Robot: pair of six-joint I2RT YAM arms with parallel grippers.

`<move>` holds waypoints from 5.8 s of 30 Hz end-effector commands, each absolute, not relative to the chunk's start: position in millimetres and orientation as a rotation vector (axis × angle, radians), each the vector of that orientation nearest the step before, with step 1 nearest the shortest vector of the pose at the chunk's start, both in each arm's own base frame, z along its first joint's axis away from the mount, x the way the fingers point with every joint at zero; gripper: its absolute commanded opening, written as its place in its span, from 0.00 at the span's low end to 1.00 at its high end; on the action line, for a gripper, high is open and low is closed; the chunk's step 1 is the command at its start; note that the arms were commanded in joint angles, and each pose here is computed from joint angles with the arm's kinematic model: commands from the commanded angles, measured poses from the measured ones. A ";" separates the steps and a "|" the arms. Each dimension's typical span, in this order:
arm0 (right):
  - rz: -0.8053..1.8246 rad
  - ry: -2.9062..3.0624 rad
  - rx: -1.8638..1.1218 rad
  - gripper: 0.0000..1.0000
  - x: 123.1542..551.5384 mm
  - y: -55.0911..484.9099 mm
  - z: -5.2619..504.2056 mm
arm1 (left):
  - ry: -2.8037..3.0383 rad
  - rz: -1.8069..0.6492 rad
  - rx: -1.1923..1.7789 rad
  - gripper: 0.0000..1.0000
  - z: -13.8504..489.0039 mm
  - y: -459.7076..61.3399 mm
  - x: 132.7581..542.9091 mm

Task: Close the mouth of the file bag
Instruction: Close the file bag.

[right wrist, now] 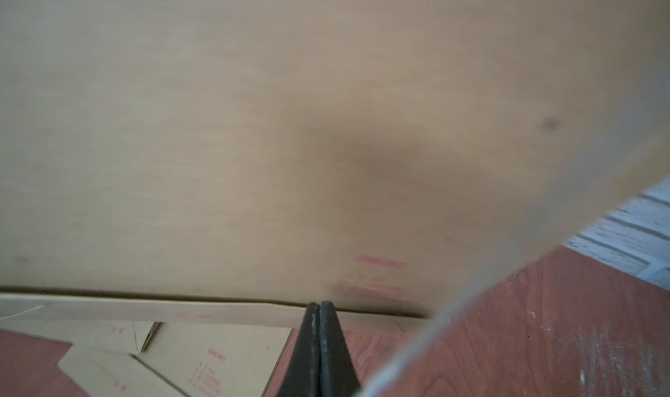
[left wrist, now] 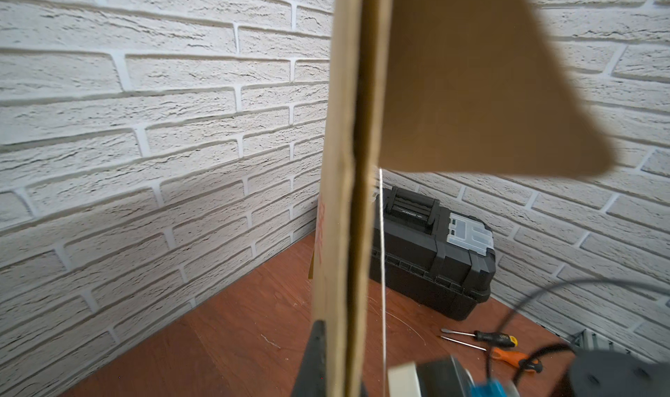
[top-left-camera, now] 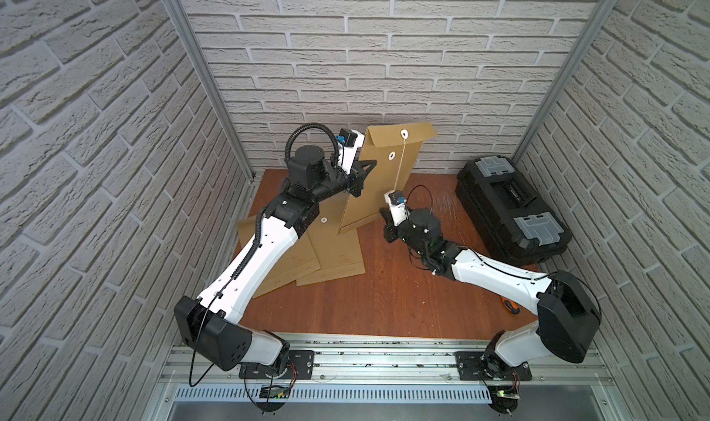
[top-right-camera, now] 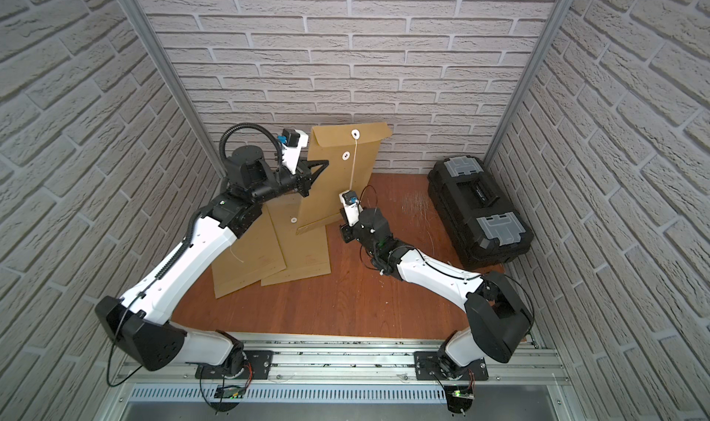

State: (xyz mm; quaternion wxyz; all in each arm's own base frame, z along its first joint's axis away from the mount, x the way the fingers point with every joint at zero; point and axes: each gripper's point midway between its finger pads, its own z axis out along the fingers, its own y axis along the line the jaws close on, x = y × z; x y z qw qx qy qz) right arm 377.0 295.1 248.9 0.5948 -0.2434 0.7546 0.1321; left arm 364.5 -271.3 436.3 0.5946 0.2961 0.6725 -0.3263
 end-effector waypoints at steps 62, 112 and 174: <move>-0.001 1.878 -0.845 0.03 400.7 278.7 194.5 | 1.588 -1.640 0.787 0.00 435.1 -282.7 317.5; 0.729 2.303 -0.634 0.56 325.8 256.5 111.6 | 1.566 -1.359 0.573 0.00 474.1 -217.5 390.9; 0.680 1.730 -0.380 0.03 406.1 278.5 265.8 | 1.617 -1.377 0.691 0.00 470.4 -274.3 361.6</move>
